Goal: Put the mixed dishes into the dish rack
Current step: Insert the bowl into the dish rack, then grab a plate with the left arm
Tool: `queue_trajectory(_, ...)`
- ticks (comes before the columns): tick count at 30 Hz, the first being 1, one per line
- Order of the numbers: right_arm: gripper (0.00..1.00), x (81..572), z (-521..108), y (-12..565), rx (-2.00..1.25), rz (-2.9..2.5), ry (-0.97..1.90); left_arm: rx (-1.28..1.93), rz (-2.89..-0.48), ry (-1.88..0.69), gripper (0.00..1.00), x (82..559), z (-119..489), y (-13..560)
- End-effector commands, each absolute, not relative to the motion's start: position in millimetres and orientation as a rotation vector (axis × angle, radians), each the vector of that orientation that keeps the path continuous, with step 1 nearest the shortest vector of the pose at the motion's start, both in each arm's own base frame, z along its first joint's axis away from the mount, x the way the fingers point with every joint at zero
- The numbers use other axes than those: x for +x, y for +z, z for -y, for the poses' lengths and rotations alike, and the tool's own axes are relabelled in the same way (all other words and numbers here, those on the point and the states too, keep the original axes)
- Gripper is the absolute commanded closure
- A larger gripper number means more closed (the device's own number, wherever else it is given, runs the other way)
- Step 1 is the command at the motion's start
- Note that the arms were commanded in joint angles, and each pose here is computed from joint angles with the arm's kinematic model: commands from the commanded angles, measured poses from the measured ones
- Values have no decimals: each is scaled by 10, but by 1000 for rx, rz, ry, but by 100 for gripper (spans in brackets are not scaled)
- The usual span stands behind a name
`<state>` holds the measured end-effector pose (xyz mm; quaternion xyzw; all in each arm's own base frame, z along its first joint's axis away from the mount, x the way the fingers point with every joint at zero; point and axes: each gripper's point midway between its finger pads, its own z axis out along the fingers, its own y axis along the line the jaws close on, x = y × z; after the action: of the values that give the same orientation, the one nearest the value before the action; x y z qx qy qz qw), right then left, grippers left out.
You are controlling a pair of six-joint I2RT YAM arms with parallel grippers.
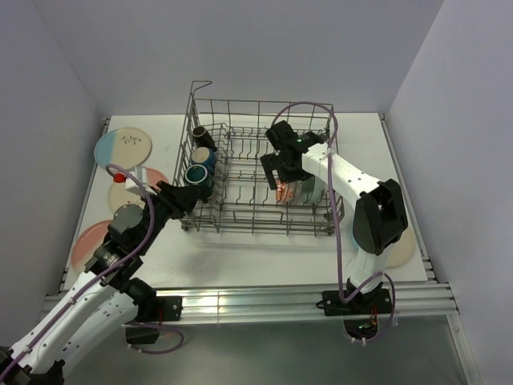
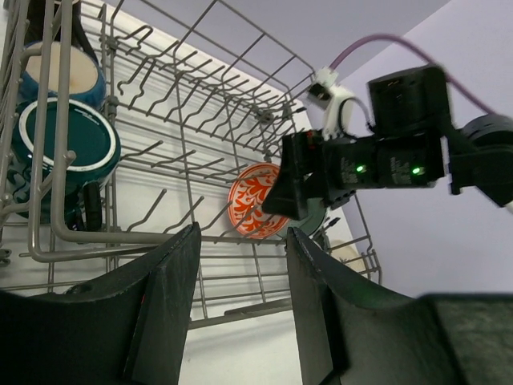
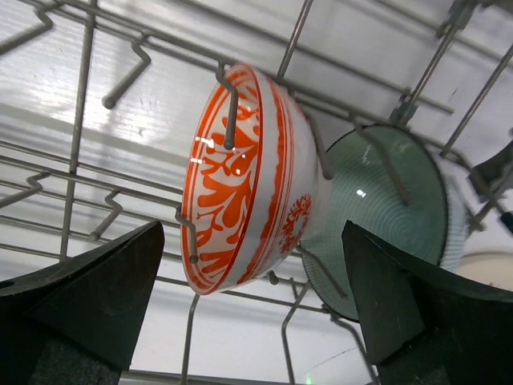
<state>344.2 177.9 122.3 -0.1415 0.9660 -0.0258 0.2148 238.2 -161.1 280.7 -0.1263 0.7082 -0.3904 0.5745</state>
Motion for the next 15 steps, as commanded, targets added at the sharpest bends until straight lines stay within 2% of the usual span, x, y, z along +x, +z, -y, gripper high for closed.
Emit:
queue_trajectory(1, 0, 3637, -1845, 1806, -443, -2510, -32, -284, -1613, -918, 47, 2418, 1610, 2989)
queue_trajectory(7, 0, 3806, -1999, 2488, -672, -2326, 94, -344, -1658, -829, 43, 2508, 1514, 3061)
queue_trajectory(13, 0, 3654, -2150, 3212, -1056, -2011, 509, -503, -1712, -644, 21, 2618, 1218, 3175)
queue_trajectory(15, 0, 3568, -2209, 3327, -1113, -1913, 659, -566, -1731, -558, 17, 2667, 1058, 3181)
